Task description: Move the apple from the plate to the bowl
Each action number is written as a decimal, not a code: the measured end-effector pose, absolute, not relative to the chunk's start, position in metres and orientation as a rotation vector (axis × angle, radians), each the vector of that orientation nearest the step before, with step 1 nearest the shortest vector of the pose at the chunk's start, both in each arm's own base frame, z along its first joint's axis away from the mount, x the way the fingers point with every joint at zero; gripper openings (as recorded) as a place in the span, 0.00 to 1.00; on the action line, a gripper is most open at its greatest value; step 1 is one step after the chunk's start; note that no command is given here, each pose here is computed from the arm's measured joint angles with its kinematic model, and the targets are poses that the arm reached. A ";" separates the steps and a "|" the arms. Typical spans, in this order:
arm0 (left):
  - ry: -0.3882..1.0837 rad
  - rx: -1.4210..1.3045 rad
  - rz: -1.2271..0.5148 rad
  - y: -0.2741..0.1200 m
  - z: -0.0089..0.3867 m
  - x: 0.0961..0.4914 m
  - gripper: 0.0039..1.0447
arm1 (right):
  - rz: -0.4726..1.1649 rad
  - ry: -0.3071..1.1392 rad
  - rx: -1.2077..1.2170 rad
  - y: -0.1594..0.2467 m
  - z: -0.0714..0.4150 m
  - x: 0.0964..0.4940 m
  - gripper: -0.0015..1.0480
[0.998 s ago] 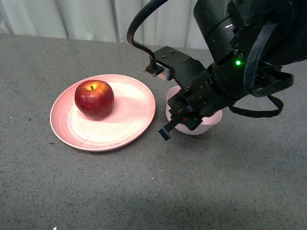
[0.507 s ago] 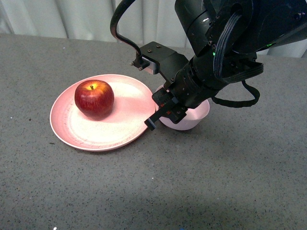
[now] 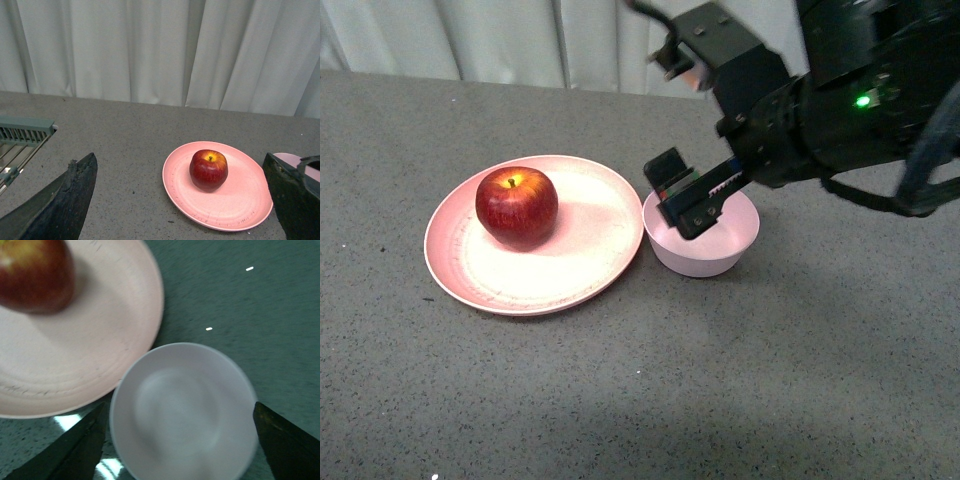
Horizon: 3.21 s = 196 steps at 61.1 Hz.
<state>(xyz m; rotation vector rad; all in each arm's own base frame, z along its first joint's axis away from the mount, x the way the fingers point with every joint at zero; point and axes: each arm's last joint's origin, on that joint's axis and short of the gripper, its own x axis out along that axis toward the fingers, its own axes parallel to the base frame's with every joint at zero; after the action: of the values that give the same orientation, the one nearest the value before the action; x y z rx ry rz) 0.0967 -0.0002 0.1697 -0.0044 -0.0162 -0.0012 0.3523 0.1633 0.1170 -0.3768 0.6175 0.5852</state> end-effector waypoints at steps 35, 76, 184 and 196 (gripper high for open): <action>-0.016 -0.004 -0.002 0.000 0.170 0.097 0.94 | 0.000 0.005 -0.025 0.057 0.163 0.263 0.47; -0.016 -0.004 -0.003 0.000 0.170 0.097 0.94 | 0.025 0.018 -0.013 0.006 0.161 0.166 0.01; -0.016 -0.004 -0.002 0.000 0.170 0.097 0.94 | 0.003 -0.003 -0.010 0.000 0.165 0.098 0.01; -0.016 -0.004 -0.002 0.000 0.170 0.097 0.94 | 0.003 -0.003 -0.010 0.000 0.165 0.098 0.29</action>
<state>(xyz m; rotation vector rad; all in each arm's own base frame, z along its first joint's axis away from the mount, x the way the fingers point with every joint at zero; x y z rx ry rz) 0.0967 -0.0003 0.1697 -0.0044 -0.0162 -0.0023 0.0976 0.0003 0.1653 -0.0105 -0.0033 0.0034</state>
